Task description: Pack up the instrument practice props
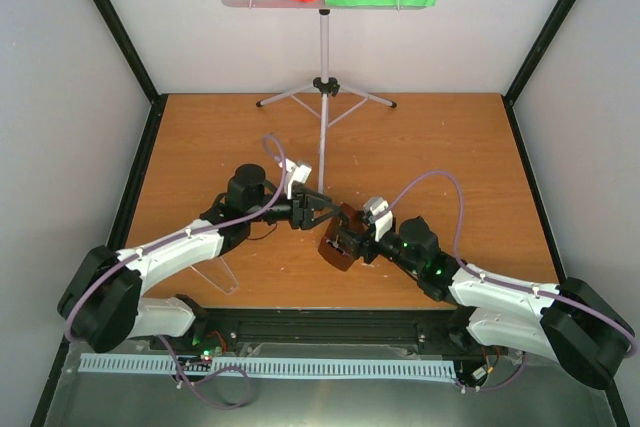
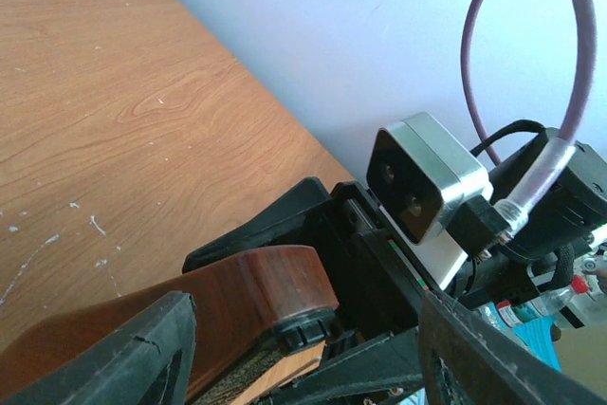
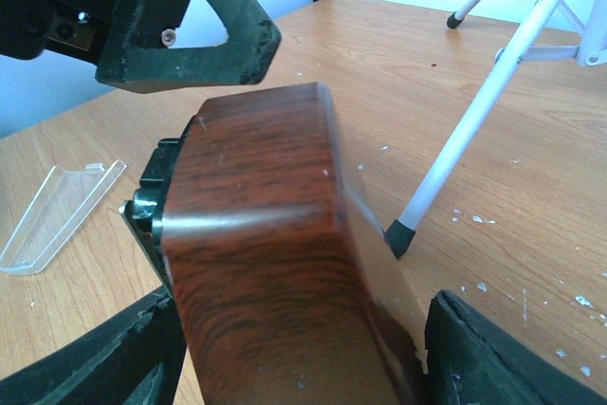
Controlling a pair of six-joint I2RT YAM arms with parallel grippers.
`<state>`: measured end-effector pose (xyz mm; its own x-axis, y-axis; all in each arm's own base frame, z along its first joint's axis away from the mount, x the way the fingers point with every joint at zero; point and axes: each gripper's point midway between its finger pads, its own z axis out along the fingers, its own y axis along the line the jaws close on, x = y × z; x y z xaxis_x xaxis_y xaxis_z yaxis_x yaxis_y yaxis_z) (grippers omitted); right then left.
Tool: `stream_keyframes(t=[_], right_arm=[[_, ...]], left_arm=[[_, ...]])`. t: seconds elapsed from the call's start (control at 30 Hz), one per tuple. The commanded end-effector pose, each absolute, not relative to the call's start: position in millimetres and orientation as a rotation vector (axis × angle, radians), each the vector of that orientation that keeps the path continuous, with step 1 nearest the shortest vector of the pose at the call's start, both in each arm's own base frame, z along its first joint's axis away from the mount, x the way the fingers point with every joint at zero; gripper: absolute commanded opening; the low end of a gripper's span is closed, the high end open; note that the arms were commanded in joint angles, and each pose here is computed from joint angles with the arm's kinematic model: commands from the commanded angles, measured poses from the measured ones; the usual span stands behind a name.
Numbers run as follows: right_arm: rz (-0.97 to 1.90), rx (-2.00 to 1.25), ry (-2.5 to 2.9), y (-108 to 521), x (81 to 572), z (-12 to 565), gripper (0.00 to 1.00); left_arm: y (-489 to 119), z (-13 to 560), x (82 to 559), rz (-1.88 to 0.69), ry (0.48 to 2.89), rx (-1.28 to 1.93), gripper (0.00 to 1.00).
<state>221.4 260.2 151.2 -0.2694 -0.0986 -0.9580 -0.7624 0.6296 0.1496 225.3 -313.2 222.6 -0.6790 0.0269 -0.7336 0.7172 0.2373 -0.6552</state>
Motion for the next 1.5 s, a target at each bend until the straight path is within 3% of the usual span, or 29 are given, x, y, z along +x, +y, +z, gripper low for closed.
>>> stream_keyframes(t=[0.0, 0.53, 1.47], right_arm=[[0.766, -0.69, 1.72, 260.4, 218.6, 157.1, 0.67], [0.772, -0.677, 1.72, 256.9, 216.2, 154.3, 0.62], [0.699, -0.599, 1.8, 250.3, 231.3, 146.9, 0.61]], left_arm=[[-323.3, 244.6, 232.4, -1.517, 1.853, 0.691, 0.64], [-336.5, 238.0, 239.2, -1.556, 1.871, 0.721, 0.57], [-339.8, 231.5, 229.4, -1.578, 1.887, 0.757, 0.57]])
